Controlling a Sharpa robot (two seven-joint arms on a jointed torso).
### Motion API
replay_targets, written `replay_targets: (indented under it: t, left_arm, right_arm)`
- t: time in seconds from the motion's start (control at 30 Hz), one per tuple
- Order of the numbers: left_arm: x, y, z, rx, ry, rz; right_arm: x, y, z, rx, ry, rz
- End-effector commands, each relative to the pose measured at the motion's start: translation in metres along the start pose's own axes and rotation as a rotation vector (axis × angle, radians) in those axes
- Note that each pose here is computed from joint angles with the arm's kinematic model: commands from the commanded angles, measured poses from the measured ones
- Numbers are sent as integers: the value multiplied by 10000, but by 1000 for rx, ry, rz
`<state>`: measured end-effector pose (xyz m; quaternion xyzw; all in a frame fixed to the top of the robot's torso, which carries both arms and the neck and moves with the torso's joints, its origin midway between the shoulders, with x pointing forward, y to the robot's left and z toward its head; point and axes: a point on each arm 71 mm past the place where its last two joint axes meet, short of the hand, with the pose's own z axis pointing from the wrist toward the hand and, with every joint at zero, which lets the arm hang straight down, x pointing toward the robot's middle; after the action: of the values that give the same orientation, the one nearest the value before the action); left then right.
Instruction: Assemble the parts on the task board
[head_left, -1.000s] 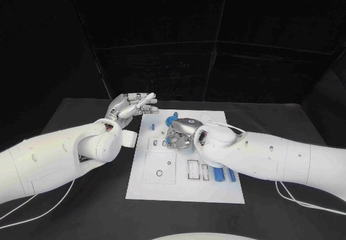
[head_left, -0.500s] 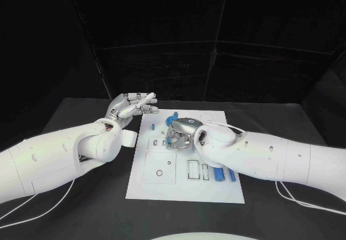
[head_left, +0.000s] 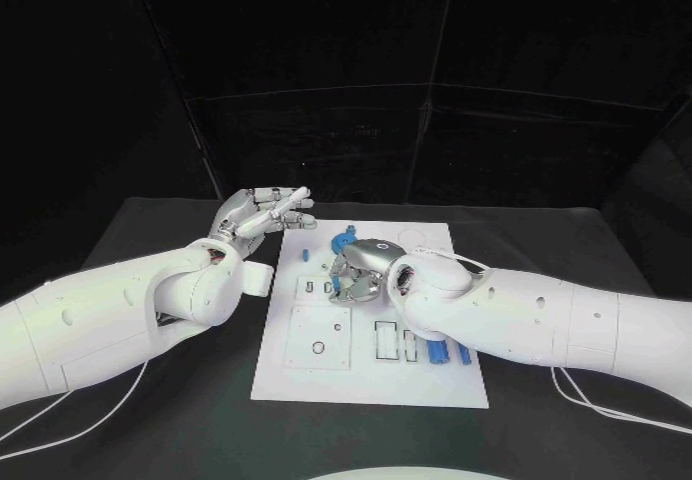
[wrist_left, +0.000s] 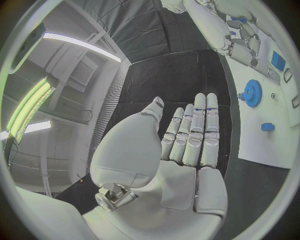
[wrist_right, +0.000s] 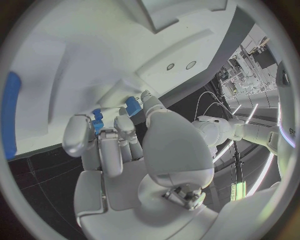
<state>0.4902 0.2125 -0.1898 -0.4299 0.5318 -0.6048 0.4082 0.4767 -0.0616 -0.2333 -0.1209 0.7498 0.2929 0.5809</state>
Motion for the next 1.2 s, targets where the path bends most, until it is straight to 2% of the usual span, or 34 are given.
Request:
replay_targets:
  t: [0.03, 0.23, 0.43, 0.8, 0.9, 1.0, 1.2]
  left_arm:
    - [11, -17, 4, 11, 9, 0]
    - [12, -16, 5, 10, 9, 0]
    - [-4, -13, 5, 7, 2, 4]
    - [-39, 8, -3, -25, 17, 53]
    - [-59, 29, -7, -56, 30, 102]
    - [-70, 60, -9, -97, 47, 163]
    - [-41, 169, -33, -257, 144, 363]
  right_arm:
    - [-67, -2, -12, -12, -86, 48]
    - [-125, 14, -63, -47, -157, 98]
    - [-220, -6, -170, -108, -261, 168]
    - [-369, -109, -454, -176, -260, 304]
    - [-499, -192, -535, -156, -273, 388]
    - [-647, -316, -586, -106, -286, 474]
    - [-1014, -643, -670, -1, -338, 606]
